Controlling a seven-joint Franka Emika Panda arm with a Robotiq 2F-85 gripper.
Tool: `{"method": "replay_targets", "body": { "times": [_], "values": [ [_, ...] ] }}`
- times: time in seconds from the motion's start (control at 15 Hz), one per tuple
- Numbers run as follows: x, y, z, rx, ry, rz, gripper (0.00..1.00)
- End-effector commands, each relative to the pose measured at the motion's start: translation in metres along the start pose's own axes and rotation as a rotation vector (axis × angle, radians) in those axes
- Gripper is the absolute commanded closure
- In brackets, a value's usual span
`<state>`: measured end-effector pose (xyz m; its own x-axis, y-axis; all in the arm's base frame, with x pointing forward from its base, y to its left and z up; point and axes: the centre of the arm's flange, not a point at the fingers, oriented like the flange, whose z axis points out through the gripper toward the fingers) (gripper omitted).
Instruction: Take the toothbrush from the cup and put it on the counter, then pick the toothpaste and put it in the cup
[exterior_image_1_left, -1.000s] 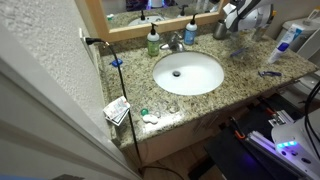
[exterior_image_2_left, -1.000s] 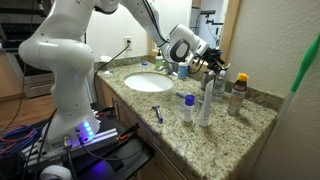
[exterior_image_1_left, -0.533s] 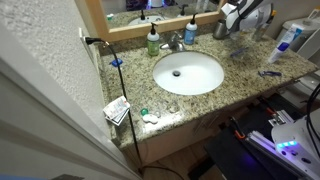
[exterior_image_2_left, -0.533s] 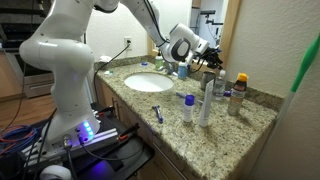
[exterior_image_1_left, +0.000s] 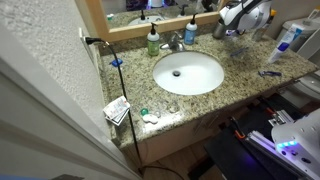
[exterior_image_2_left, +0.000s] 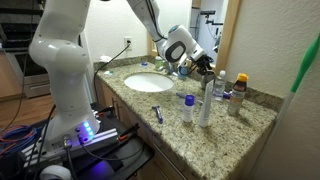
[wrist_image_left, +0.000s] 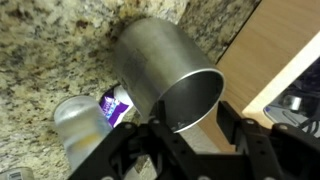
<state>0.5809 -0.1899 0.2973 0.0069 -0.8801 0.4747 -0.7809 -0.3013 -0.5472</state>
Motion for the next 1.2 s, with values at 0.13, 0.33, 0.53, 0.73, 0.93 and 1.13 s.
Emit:
{"method": "replay_targets", "body": {
  "times": [0.13,0.33,0.53,0.73,0.93,1.13],
  "values": [
    [0.039,-0.018,-0.049,-0.074,-0.202,0.168,0.01],
    [0.058,-0.023,-0.067,-0.126,-0.308,0.232,0.0],
    [0.074,-0.022,-0.076,-0.252,-0.421,0.258,0.0],
    [0.088,-0.016,-0.071,-0.336,-0.487,0.318,0.0],
    [0.086,-0.009,-0.078,-0.317,-0.467,0.297,0.0],
    [0.078,-0.017,-0.053,-0.383,-0.443,0.292,0.0]
  ]
}}
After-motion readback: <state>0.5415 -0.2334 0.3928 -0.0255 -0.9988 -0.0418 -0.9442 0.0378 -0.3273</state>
